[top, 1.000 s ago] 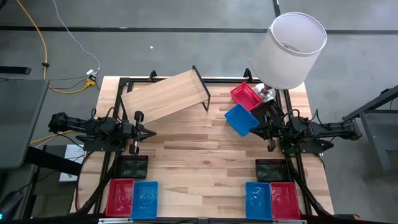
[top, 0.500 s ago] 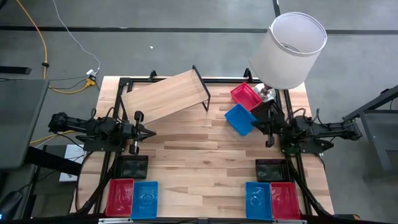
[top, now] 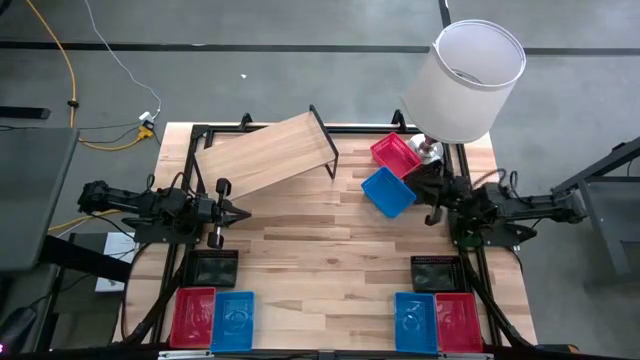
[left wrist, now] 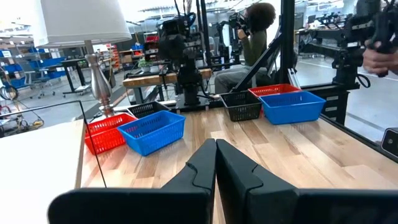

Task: Stack baskets on shelf by color
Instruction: Put the top right blue bin on the shelf

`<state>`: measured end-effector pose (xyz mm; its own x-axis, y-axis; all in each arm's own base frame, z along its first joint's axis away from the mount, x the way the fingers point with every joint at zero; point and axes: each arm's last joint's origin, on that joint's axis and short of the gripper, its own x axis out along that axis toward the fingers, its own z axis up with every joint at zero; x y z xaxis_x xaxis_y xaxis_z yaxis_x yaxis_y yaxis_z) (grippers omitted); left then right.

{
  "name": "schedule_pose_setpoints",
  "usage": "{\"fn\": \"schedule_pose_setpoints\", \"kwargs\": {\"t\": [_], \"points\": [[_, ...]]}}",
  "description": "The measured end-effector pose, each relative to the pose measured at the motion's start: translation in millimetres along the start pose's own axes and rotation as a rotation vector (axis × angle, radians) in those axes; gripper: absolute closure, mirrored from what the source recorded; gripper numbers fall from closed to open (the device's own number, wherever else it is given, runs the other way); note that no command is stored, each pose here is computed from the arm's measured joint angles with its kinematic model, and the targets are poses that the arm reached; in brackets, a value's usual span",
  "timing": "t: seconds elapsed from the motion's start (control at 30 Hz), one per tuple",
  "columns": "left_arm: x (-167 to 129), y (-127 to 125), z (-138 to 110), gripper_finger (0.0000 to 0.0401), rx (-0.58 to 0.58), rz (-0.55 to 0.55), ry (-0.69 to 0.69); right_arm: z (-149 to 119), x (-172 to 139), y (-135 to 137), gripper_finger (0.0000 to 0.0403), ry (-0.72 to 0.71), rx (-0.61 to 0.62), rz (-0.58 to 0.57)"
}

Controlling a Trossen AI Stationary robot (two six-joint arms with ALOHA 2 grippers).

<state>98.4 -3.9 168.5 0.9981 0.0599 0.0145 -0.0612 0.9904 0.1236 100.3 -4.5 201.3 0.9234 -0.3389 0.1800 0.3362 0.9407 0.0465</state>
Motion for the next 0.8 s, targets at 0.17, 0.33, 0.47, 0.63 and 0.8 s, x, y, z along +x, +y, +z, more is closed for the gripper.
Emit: {"fn": "schedule_pose_setpoints", "kwargs": {"t": [0.17, 0.33, 0.47, 0.63, 0.8], "points": [[0, 0, 0, 0.0398, -0.001, 0.0, 0.0, 5, 10, 4, 0.032, 0.261, -0.041, -0.002], [0, 0, 0, 0.0398, 0.0, 0.0, 0.0, 12, 14, 7, 0.0257, 0.611, -0.06, 0.001], [0, 0, 0, 0.0398, 0.0, 0.0, 0.0, 15, 24, 13, 0.0227, 0.755, -0.04, 0.019], [0, 0, 0, 0.0398, 0.0, 0.0, 0.0, 10, 37, 22, 0.0217, 0.922, -0.059, 0.09], [0, 0, 0, 0.0398, 0.0, 0.0, 0.0, 3, 50, 29, 0.0217, 1.066, -0.116, 0.091]]}}
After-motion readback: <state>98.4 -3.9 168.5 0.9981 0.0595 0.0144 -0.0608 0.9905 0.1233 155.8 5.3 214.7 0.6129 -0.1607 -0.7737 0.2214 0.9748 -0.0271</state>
